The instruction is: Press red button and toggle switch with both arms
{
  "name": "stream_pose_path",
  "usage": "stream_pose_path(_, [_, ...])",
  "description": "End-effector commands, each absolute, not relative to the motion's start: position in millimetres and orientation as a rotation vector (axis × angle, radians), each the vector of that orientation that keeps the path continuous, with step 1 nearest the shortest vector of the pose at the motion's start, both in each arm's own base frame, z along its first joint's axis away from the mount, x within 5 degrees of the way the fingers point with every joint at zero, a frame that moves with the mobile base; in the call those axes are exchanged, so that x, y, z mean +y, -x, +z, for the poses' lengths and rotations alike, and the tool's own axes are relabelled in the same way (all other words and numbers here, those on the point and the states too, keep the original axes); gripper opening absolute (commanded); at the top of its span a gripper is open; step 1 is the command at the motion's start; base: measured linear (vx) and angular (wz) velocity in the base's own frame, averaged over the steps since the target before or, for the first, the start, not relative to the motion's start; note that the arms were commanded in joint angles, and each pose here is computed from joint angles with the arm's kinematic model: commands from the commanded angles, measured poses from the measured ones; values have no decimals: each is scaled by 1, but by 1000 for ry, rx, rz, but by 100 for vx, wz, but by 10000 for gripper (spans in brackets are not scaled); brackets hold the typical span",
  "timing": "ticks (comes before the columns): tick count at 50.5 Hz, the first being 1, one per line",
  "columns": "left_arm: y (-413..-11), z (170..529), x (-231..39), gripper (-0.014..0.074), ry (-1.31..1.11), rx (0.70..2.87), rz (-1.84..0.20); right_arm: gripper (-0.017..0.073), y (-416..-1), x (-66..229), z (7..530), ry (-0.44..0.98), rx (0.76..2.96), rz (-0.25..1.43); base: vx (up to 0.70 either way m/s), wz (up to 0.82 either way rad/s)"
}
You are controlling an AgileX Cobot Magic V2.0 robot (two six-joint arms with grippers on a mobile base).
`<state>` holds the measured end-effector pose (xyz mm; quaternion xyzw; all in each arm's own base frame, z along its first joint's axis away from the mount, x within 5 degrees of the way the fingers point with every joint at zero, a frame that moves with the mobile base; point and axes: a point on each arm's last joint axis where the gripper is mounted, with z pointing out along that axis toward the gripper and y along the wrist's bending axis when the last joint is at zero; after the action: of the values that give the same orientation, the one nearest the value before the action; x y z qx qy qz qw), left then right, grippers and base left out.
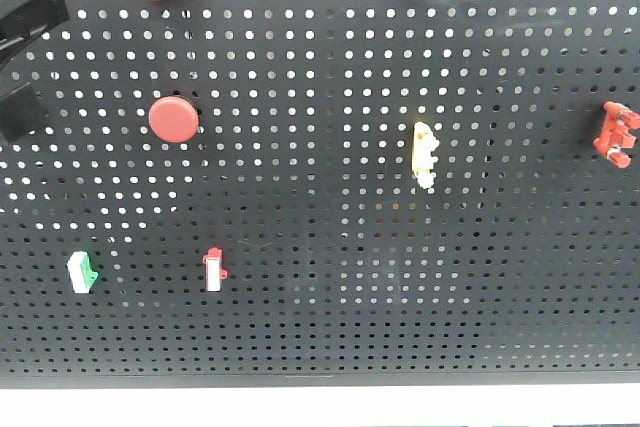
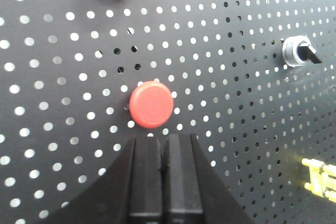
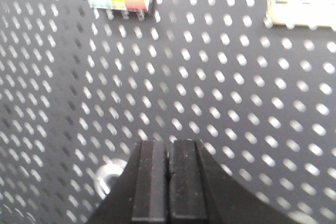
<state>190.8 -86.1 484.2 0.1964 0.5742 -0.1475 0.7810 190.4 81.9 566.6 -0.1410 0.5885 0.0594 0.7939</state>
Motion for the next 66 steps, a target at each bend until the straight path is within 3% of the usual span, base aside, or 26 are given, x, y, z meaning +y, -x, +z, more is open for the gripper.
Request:
stream_pose_path(1, [-182, 497, -85, 2, -411, 1193, -350, -4, -178, 78, 581, 309, 1172, 130, 0, 0])
stream_pose_path(32, [-182, 497, -85, 2, -411, 1193, -350, -4, -179, 78, 580, 307, 1180, 127, 0, 0])
stream_pose_path(44, [-190, 489, -67, 2, -251, 1301, -209, -4, -179, 78, 580, 307, 1180, 127, 0, 0])
stream_pose_path(66, [-148, 378, -39, 2, -373, 1443, -112, -4, -179, 78, 580, 307, 1180, 127, 0, 0])
